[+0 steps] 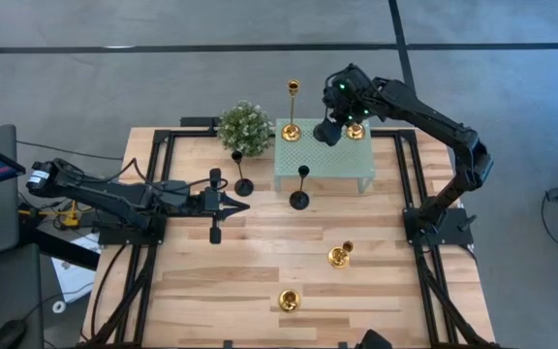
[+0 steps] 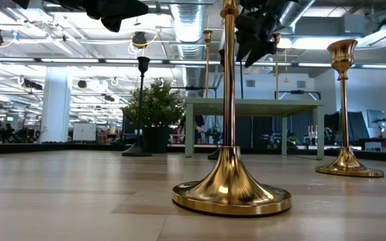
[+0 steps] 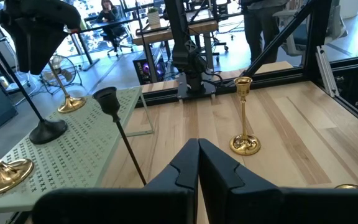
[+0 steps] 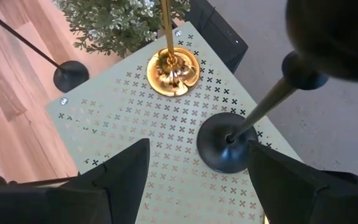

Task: Pick & Place candle stick holders
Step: Put the black candle holder on the shelf

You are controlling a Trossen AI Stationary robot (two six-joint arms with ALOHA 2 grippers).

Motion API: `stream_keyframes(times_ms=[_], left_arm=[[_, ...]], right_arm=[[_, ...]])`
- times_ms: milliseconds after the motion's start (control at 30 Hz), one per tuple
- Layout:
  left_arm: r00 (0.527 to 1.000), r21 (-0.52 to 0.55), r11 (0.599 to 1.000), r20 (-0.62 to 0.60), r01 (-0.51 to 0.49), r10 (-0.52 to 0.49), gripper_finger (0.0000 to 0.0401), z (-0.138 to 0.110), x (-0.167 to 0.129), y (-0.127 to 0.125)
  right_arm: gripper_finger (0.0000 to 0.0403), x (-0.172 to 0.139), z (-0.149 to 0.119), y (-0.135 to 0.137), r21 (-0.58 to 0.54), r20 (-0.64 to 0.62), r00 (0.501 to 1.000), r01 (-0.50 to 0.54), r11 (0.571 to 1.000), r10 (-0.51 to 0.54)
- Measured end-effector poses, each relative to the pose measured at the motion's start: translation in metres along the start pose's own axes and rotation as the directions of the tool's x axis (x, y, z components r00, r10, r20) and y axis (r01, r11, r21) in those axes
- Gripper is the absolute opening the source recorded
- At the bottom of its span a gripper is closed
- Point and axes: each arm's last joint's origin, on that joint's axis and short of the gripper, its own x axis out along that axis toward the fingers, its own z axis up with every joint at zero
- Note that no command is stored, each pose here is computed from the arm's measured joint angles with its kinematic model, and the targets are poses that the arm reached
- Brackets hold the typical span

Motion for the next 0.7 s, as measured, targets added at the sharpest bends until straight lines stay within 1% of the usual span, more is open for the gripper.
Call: stream_keyframes(times_ms=[233,533,700], left_arm=[[1.0,0.0,1.0,0.0,0.0,0.0,0.001,0.0001,0.0,0.0],[1.0,0.0,1.0,0.0,0.0,0.0,0.001,0.0,0.0,0.0],[1.0,0.0,1.0,0.0,0.0,0.0,0.001,0.0,0.0,0.0]], right_arm=[[0.0255,0.0,0.0,-0.0003,0.044,0.0,1.0,0.006,0.999,-0.006],[0.0255,0.0018,0.0028,-0.0008,0.046,0.025,1.0,0.01,0.999,-0.011],[0.0255,0.0018,0.0007,-0.007,0.113,0.002,0.998,0.061,0.992,-0.061]])
